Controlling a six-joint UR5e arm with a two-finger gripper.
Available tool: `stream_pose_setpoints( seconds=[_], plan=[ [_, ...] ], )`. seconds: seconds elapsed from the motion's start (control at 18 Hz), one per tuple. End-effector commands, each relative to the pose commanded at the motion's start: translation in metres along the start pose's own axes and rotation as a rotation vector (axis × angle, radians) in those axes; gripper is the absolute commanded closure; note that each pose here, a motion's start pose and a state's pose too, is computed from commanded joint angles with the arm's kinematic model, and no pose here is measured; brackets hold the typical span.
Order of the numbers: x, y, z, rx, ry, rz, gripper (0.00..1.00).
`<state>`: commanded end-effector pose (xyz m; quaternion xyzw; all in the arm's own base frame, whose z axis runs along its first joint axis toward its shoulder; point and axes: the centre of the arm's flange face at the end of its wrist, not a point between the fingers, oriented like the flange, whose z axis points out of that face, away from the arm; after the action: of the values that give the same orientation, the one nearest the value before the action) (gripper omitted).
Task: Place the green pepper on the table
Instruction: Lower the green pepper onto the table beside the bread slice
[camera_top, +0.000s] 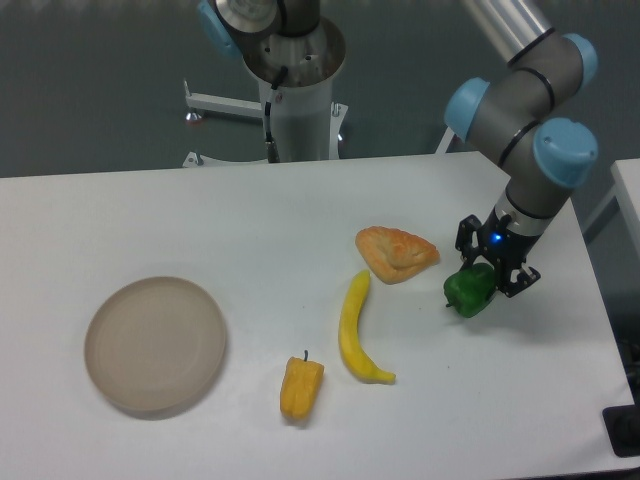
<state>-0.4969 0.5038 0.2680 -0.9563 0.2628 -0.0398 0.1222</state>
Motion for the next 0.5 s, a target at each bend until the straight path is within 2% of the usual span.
stream_pose_setpoints(
  seconds=[0.5],
  plan=[
    [-0.0046,0.0026,0.0052,-0.002,0.004,-0.009,0.67]
  ],
)
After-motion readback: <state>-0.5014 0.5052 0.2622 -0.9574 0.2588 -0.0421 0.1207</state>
